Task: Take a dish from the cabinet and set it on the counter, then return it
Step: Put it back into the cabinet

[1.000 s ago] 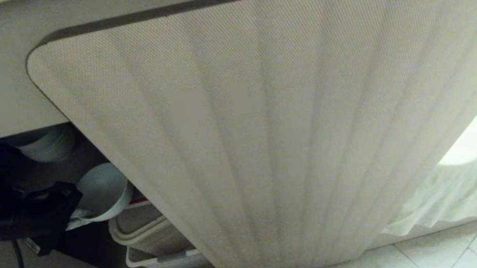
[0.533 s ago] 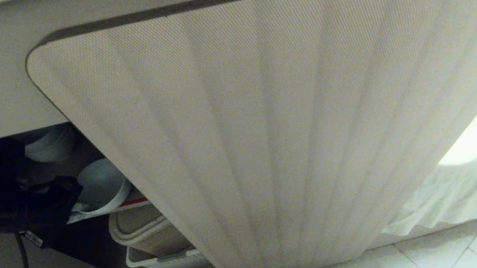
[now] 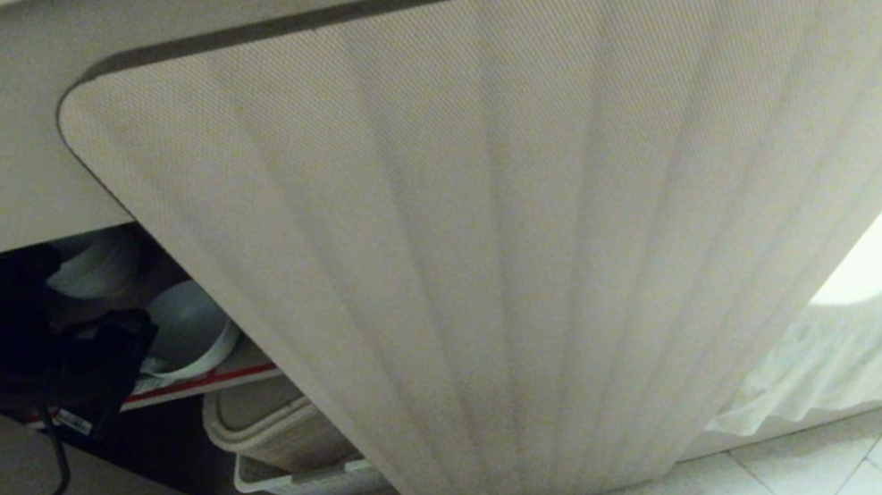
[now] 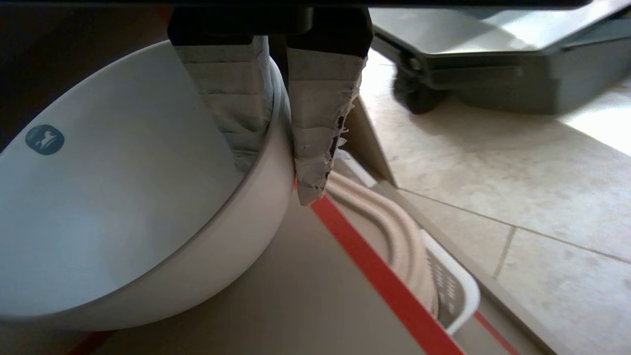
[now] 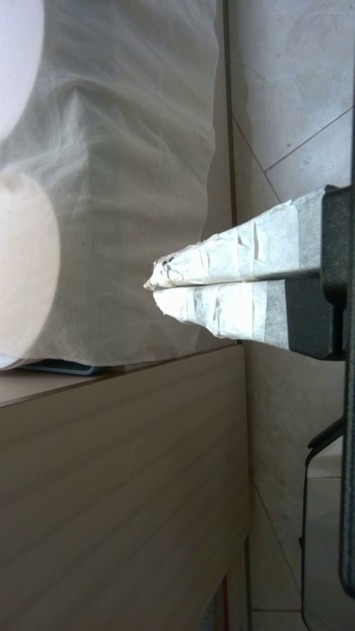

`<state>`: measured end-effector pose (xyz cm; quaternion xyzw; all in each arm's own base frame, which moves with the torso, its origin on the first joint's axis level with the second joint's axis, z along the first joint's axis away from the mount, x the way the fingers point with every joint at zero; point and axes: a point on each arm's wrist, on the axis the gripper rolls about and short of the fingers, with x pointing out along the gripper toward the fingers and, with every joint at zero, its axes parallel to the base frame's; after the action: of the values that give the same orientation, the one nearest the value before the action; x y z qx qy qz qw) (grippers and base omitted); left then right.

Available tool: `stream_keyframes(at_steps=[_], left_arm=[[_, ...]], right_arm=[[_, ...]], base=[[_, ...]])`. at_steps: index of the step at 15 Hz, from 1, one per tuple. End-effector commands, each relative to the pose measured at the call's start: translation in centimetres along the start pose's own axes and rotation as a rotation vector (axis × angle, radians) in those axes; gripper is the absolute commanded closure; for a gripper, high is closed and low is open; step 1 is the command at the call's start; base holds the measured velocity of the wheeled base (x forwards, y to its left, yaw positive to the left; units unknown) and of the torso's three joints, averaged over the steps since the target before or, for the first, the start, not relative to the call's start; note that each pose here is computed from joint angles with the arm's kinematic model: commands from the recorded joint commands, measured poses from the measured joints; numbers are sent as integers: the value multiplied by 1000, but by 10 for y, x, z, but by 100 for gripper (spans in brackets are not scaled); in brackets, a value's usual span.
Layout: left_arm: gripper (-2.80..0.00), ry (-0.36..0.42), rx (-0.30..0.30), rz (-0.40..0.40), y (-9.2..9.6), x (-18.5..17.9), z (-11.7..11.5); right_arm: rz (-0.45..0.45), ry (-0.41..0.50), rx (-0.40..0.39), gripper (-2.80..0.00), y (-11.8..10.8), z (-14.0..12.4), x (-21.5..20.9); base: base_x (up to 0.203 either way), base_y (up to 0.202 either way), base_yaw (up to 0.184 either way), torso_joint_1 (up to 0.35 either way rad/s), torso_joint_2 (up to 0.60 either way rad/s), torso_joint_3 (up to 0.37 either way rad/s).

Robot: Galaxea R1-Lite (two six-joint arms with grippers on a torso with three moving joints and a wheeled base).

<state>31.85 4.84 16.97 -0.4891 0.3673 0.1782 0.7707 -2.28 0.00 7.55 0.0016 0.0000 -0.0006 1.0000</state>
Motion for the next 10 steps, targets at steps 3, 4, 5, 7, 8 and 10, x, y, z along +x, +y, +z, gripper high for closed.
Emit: stream_keyframes(at_steps=[3, 4, 5, 7, 8, 10], left_arm=[[0, 1, -11, -9, -7, 7, 3], [0, -2, -15, -5, -8, 9, 3], [0, -8, -16, -1, -9, 10, 3], [0, -20, -18, 5, -11, 13, 3], [0, -19, -17, 4, -12, 14, 3], [0, -24, -29, 0, -14, 14, 5]], right_arm=[[0, 0, 0, 0, 0, 0, 0], [0, 0, 0, 0, 0, 0, 0], [0, 0, 0, 0, 0, 0, 0], [0, 0, 0, 0, 0, 0, 0], [0, 0, 0, 0, 0, 0, 0], [0, 0, 0, 0, 0, 0, 0]], base=[[0, 0, 0, 0, 0, 0], [0, 0, 0, 0, 0, 0], [0, 0, 0, 0, 0, 0], [0, 0, 0, 0, 0, 0], [0, 0, 0, 0, 0, 0], [0, 0, 0, 0, 0, 0]])
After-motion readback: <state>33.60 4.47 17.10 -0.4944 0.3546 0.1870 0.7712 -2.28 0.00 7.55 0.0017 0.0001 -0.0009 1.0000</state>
